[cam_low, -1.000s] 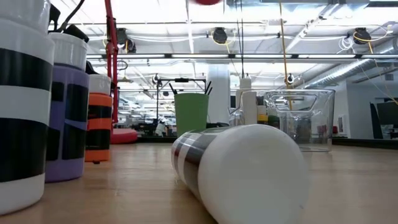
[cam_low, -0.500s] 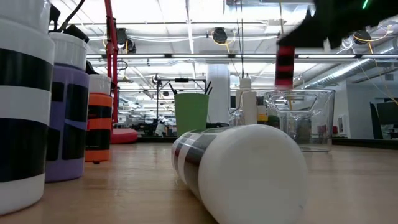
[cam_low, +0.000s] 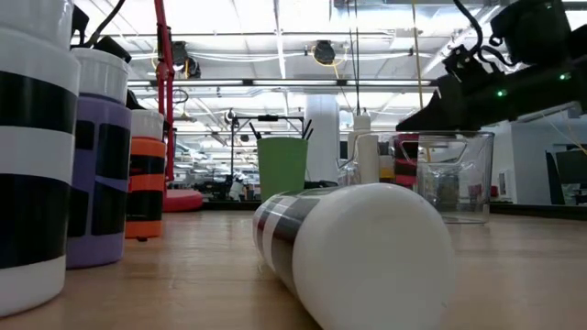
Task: Pick & Place Paint Supplies
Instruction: Put the orange paint bottle into the transparent bin
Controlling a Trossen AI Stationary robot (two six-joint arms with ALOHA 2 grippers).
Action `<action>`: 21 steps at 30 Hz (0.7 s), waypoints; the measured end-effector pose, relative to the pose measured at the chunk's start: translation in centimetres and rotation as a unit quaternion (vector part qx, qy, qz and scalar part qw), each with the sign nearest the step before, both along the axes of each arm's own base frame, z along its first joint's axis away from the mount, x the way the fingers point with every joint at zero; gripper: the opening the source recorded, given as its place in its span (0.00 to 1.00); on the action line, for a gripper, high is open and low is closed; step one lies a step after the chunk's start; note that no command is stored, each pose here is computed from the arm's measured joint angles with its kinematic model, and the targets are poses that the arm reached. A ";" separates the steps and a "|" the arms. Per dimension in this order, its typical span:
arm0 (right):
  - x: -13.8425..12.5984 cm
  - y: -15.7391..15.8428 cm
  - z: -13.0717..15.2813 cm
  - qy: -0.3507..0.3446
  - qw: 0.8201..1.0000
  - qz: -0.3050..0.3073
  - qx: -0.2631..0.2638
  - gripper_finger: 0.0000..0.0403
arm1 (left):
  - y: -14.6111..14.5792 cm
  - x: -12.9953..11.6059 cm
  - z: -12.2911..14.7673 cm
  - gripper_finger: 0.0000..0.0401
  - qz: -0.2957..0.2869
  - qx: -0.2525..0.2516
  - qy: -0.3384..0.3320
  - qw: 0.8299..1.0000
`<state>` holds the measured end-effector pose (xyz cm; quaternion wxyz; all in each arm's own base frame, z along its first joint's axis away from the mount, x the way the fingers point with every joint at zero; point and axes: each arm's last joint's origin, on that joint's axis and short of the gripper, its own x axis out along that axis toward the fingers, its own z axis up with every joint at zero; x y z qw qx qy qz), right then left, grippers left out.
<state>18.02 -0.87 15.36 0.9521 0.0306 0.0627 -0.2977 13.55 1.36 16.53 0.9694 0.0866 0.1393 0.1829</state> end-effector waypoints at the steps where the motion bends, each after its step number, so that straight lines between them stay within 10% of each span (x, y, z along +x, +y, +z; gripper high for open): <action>1: 0.1 -0.1 -0.1 0.004 1.000 -0.002 -0.005 0.26 | 0.0 0.0 0.0 0.06 0.000 0.000 0.000 1.000; 21: 3.8 -3.1 -3.8 0.069 0.994 -0.084 0.011 0.26 | 0.0 0.0 0.2 0.06 0.000 0.001 -0.008 1.000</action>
